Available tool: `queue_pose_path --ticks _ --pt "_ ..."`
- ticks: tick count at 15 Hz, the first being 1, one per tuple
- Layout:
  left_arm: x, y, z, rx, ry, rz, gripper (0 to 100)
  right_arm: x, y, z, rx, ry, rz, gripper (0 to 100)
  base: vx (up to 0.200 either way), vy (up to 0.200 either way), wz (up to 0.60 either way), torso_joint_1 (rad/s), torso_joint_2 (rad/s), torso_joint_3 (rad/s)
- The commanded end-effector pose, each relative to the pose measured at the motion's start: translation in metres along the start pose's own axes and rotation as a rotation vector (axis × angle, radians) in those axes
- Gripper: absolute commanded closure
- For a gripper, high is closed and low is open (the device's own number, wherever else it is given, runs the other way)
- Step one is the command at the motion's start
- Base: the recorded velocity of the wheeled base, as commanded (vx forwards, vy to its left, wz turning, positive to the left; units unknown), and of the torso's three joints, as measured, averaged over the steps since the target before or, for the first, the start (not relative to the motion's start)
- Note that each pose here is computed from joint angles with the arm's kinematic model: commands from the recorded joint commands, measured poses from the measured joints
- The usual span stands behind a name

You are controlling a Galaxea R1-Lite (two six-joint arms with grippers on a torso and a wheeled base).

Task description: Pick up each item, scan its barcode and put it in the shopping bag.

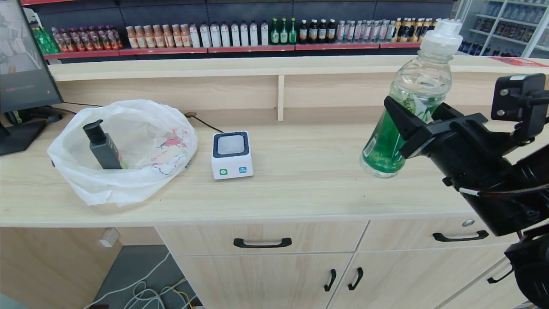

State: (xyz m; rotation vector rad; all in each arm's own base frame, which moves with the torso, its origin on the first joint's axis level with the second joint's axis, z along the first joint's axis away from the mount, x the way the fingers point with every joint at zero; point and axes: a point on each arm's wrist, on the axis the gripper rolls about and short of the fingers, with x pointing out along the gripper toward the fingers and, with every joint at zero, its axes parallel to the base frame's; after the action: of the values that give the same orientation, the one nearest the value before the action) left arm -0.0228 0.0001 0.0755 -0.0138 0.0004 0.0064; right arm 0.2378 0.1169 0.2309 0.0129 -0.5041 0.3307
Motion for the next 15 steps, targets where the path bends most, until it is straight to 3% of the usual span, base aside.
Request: queue_pose_path --ticks 1,2,15 --pt "0.0 0.0 0.0 -0.002 0.0 0.001 0 0.0019 -0.0009 -0.0044 -0.002 0.01 -0.005 100 0.0 0.0 0.0 0.0 0.0 0.0" --pt "0.0 0.0 0.0 -0.002 0.0 0.001 0 0.0027 -0.0005 -0.004 -0.001 0.007 -0.004 100 0.0 0.0 0.0 0.0 0.0 0.0" --pt "0.0 0.0 0.0 -0.008 0.0 0.001 0 0.0033 -0.0058 -0.0071 0.006 0.017 -0.035 100 0.0 0.2 0.0 0.003 0.0 0.002"
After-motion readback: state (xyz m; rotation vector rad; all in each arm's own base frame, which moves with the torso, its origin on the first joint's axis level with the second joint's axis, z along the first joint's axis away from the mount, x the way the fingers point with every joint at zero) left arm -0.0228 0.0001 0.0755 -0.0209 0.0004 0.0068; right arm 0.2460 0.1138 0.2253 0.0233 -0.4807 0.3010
